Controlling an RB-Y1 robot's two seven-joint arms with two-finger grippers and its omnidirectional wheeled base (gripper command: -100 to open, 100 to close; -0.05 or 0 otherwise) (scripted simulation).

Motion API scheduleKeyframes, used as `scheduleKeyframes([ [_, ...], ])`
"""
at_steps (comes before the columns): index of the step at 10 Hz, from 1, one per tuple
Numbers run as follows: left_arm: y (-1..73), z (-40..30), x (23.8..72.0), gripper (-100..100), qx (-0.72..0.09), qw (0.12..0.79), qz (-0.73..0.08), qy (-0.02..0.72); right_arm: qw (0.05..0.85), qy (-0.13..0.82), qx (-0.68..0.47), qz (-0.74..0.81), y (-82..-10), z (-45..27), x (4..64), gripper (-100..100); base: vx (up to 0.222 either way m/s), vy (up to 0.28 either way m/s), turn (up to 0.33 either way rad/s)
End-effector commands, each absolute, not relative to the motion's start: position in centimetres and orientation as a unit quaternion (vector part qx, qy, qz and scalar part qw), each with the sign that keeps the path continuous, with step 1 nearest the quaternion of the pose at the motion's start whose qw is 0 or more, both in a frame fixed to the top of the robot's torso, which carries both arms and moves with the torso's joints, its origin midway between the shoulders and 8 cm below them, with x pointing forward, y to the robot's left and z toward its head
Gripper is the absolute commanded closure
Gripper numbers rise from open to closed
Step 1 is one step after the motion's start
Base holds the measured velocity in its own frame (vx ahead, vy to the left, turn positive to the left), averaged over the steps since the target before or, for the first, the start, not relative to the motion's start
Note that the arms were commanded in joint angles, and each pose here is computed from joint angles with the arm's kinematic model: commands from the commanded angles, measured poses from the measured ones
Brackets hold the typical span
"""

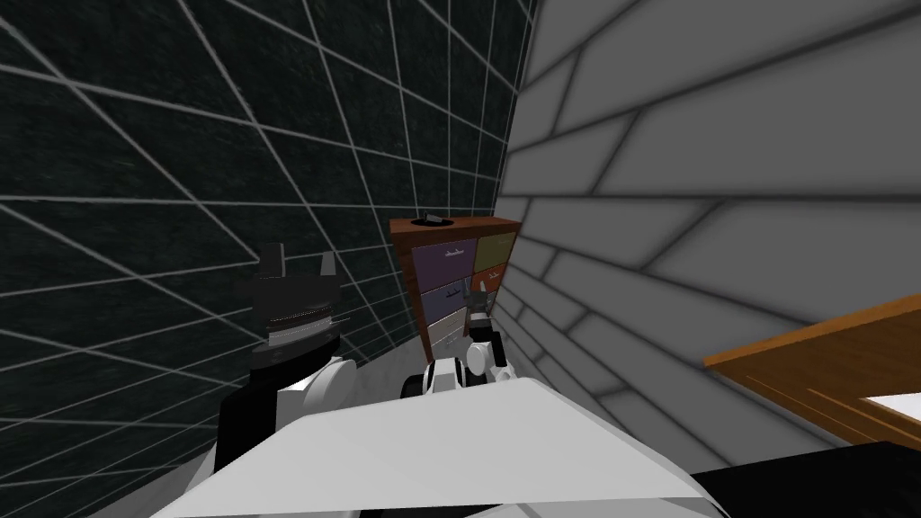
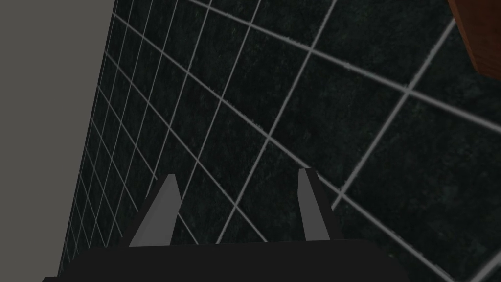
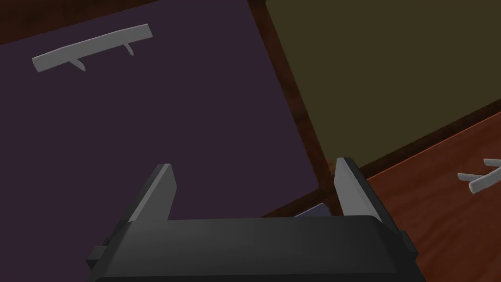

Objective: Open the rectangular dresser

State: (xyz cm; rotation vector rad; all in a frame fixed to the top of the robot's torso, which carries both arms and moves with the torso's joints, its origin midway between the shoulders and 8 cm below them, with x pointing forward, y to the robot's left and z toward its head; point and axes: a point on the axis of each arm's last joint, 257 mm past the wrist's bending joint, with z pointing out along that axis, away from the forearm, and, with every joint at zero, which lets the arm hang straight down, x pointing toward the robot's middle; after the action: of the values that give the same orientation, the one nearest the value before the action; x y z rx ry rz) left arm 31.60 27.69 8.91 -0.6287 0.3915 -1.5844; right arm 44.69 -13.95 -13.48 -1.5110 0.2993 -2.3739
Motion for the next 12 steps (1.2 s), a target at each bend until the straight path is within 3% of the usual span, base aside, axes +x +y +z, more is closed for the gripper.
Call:
scheduleKeyframes([
  [1,27.7,8.9,31.6,0,-0.276,0.641,-0.695,0.172,0.194,0.129,-0.535,-0.812,-12.9,-14.9,45.0,-100,0.001,-0.025,0.069],
  [12,27.7,8.9,31.6,0,-0.276,0.641,-0.695,0.172,0.348,0.245,-0.570,-0.703,-7.2,-22.8,46.0,-100,-0.002,-0.029,0.105],
])
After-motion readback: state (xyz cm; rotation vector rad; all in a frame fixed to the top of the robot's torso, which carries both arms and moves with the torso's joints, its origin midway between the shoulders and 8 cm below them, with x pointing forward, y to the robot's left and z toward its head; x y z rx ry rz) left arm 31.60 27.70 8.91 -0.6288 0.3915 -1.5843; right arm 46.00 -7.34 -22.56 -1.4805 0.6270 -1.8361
